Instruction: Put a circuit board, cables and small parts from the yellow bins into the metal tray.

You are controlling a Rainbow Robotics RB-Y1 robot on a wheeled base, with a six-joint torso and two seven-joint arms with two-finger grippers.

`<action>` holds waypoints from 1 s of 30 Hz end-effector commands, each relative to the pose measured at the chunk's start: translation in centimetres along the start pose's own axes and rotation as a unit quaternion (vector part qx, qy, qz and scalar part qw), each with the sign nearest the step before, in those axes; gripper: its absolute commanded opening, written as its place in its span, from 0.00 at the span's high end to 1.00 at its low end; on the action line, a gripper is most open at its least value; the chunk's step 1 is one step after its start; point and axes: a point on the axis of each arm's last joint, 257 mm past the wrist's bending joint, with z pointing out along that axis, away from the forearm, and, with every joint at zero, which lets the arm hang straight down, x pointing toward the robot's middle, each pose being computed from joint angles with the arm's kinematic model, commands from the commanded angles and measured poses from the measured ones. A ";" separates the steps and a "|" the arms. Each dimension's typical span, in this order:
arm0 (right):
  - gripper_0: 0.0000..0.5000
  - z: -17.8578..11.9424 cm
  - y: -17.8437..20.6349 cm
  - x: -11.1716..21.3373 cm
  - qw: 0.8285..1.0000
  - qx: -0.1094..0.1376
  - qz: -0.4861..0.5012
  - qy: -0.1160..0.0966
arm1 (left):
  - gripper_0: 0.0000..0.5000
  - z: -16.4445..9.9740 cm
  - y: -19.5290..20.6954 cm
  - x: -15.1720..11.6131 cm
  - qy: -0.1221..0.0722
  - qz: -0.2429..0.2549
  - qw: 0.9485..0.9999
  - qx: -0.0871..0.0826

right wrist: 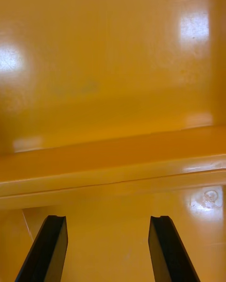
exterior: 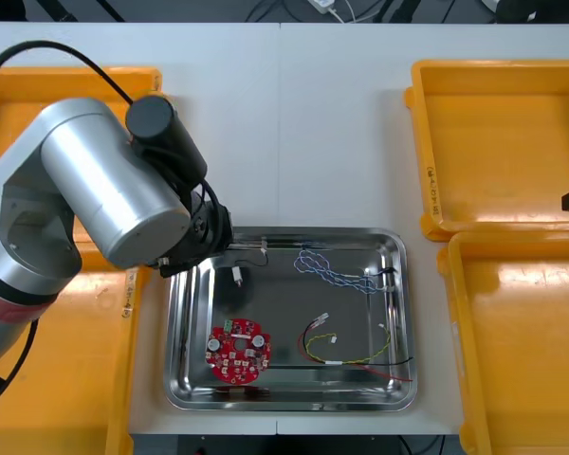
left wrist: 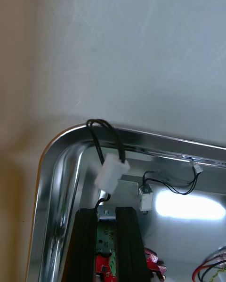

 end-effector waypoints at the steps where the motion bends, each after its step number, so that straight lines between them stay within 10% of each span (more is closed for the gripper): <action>1: 0.00 -2.2 -1.4 -1.6 0.999 0.017 -0.001 -0.030 | 1.00 0.4 -2.0 1.7 -0.008 0.035 0.999 0.021; 15: 0.00 -2.2 -0.3 -0.9 1.000 -0.001 -0.024 -0.019 | 0.99 1.3 -2.4 2.5 -0.014 0.051 0.998 0.023; 16: 0.00 -2.3 -0.2 -1.0 0.999 -0.001 -0.026 -0.020 | 0.94 1.3 -2.4 2.6 -0.013 0.051 0.998 0.023; 18: 0.00 -2.4 -0.2 -0.9 0.999 0.000 -0.034 -0.019 | 0.00 1.4 -2.3 2.5 -0.014 0.052 0.998 0.022; 30: 0.00 -2.3 -0.3 -0.6 0.997 0.009 -0.067 -0.020 | 0.00 1.4 -2.1 2.5 -0.014 0.052 0.998 0.021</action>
